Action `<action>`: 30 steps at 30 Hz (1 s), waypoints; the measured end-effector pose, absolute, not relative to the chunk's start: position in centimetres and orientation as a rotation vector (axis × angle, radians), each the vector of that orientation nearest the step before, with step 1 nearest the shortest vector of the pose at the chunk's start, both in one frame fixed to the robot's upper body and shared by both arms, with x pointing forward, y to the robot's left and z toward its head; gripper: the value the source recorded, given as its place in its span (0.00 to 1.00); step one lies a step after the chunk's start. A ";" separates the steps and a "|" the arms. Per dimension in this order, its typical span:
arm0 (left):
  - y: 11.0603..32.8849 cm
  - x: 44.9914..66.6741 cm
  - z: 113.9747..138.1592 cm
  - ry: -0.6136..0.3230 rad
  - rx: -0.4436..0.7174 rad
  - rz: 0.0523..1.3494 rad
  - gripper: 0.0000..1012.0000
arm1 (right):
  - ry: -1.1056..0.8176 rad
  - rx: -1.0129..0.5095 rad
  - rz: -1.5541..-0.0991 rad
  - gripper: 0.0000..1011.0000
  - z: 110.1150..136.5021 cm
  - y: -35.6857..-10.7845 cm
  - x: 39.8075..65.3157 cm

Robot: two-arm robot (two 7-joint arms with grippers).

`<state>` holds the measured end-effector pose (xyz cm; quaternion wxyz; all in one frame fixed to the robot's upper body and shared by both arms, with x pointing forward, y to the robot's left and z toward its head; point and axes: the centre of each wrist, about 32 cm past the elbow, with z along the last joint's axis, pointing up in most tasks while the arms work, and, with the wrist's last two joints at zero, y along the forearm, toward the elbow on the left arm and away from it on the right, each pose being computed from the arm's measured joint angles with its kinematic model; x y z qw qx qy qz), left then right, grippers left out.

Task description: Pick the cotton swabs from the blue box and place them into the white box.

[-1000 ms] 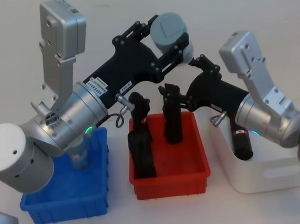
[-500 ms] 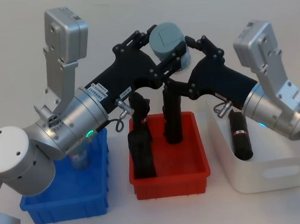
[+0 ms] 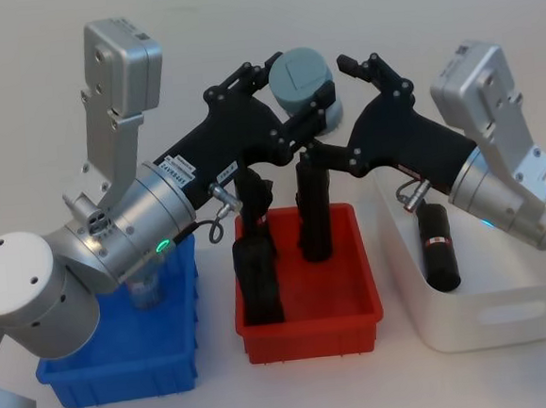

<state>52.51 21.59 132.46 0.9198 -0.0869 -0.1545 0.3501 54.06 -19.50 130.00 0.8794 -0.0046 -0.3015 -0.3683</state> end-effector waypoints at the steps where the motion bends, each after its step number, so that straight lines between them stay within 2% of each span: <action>1: 21.6 52.5 132.5 -0.317 -0.177 0.720 0.66 | -0.631 -0.012 -0.767 0.99 130.0 -19.5 54.1; 27: 21.6 52.7 132.3 -0.316 -0.165 0.731 0.66 | -0.652 -0.053 -0.753 0.99 130.2 -18.8 54.5; 30: 21.6 52.7 132.3 -0.316 -0.164 0.731 0.66 | -0.650 -0.054 -0.754 0.93 130.3 -18.8 54.6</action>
